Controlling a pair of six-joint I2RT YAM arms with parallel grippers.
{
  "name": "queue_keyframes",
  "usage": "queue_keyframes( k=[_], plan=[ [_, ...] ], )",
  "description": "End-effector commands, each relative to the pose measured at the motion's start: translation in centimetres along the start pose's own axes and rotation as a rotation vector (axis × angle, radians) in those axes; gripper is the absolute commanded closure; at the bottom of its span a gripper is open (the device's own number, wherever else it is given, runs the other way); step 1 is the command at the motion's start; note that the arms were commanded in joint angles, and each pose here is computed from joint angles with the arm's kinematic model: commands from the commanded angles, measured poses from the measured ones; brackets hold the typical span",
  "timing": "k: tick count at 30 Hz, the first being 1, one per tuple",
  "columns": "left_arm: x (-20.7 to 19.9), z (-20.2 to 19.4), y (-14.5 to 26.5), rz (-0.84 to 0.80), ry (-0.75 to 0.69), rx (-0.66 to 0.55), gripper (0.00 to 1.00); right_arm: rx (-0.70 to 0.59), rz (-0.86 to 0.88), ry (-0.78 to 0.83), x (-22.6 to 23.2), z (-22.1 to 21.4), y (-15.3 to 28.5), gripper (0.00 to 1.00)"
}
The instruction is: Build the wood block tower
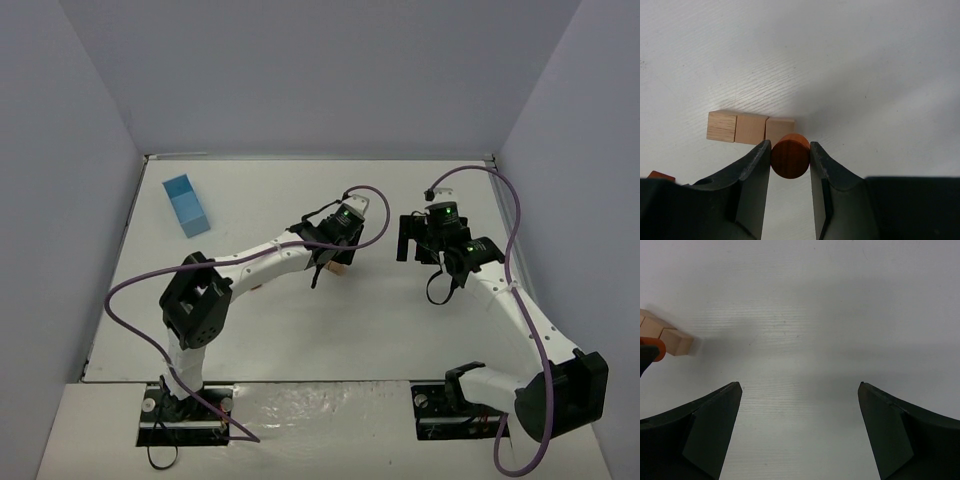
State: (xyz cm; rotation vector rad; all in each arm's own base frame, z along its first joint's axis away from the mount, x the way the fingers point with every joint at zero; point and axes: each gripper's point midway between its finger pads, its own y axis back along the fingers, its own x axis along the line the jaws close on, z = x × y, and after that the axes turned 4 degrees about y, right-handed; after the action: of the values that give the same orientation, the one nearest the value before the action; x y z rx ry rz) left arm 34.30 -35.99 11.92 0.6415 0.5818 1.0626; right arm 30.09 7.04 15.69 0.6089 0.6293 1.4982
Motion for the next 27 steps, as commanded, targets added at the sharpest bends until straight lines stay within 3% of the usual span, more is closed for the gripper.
queue_keyframes(
  k=[1, 27],
  plan=[
    [-0.4, 3.5, 0.6, 0.000, 0.048, -0.127, 1.00, -0.005, 0.016, -0.020, 0.2, 0.2, -0.4, 0.00],
    [0.4, 1.0, -1.7, 0.034, 0.031, -0.054, 1.00, 0.007, 0.025, -0.037, -0.1, -0.6, -0.7, 0.00]
  ],
)
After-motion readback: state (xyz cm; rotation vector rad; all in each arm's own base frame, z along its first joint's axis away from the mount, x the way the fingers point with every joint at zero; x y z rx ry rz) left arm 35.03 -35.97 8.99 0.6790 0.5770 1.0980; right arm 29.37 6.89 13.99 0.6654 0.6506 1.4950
